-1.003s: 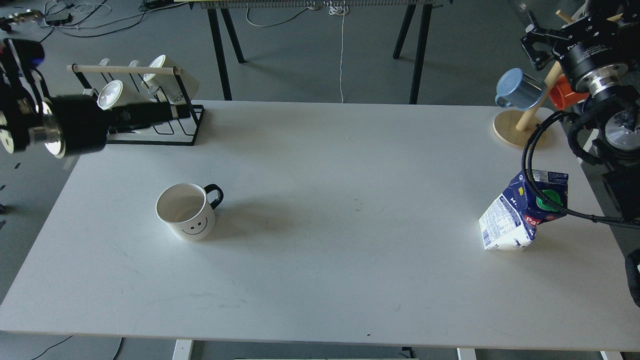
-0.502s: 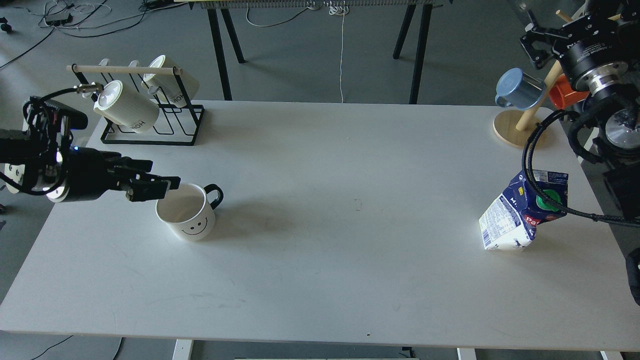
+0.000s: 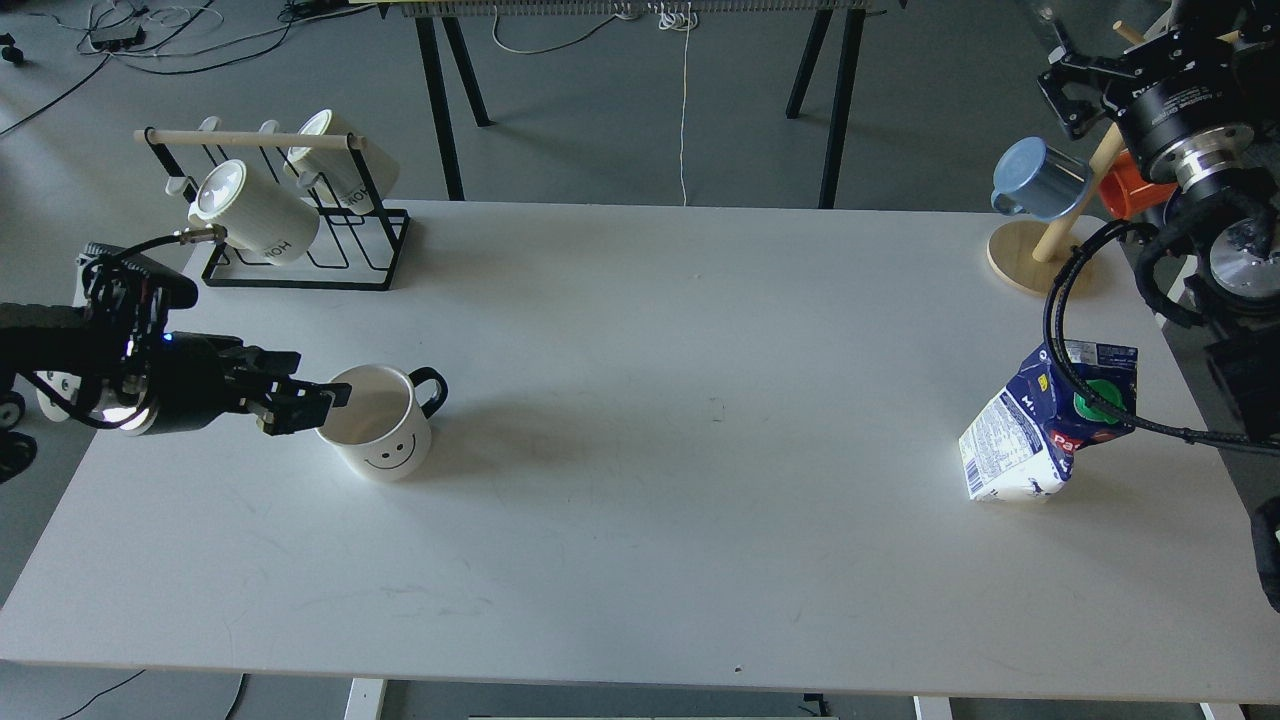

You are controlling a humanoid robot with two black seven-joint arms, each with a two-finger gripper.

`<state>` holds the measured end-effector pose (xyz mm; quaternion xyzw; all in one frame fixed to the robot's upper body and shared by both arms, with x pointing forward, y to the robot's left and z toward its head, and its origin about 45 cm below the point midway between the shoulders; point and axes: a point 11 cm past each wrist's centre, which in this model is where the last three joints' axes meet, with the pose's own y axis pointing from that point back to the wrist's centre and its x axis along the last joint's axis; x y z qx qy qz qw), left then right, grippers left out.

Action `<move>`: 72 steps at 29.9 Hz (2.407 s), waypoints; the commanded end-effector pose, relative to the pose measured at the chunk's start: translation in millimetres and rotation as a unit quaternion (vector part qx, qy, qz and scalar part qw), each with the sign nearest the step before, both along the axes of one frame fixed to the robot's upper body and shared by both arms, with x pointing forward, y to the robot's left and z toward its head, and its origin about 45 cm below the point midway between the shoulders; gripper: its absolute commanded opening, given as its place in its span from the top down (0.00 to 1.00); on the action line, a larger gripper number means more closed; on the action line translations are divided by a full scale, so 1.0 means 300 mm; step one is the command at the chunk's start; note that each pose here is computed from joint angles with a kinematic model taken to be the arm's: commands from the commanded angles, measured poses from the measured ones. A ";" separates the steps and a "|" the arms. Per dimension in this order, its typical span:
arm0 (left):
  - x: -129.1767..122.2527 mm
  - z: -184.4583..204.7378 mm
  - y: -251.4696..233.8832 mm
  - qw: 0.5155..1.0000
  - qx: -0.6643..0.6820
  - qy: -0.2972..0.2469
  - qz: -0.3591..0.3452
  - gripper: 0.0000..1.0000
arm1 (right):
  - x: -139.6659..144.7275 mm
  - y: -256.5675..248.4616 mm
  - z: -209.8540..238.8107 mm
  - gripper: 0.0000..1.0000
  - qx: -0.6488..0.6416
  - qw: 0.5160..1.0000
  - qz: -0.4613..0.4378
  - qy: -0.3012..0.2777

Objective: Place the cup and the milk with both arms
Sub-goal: 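Reach the left gripper to the white smiley mug and grasp its rim, then slide the white mug with the left gripper toward the table center, then release the mug and lift the left arm back toward the rack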

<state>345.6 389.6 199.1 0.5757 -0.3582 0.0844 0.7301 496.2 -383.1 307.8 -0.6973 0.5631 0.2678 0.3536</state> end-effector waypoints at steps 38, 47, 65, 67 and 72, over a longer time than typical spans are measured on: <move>0.111 0.103 -0.741 0.975 -0.064 -0.037 -0.211 0.98 | -0.008 -0.136 0.153 0.01 -0.033 0.999 -0.029 -0.031; 0.003 0.022 -1.072 0.947 -0.052 -0.056 -0.312 0.98 | 0.025 -0.102 0.311 0.01 -0.035 0.997 -0.016 -0.072; 0.009 -0.043 -1.101 0.951 -0.050 -0.044 -0.303 0.80 | 0.035 -0.062 0.287 0.01 -0.030 0.997 -0.005 -0.068; 0.009 -0.042 -1.094 0.951 -0.051 -0.042 -0.303 0.75 | 0.033 -0.066 0.282 0.01 -0.030 0.997 -0.006 -0.067; 0.010 -0.033 -1.078 0.950 -0.060 -0.037 -0.304 0.44 | 0.019 -0.046 0.279 0.01 -0.032 0.997 0.010 -0.070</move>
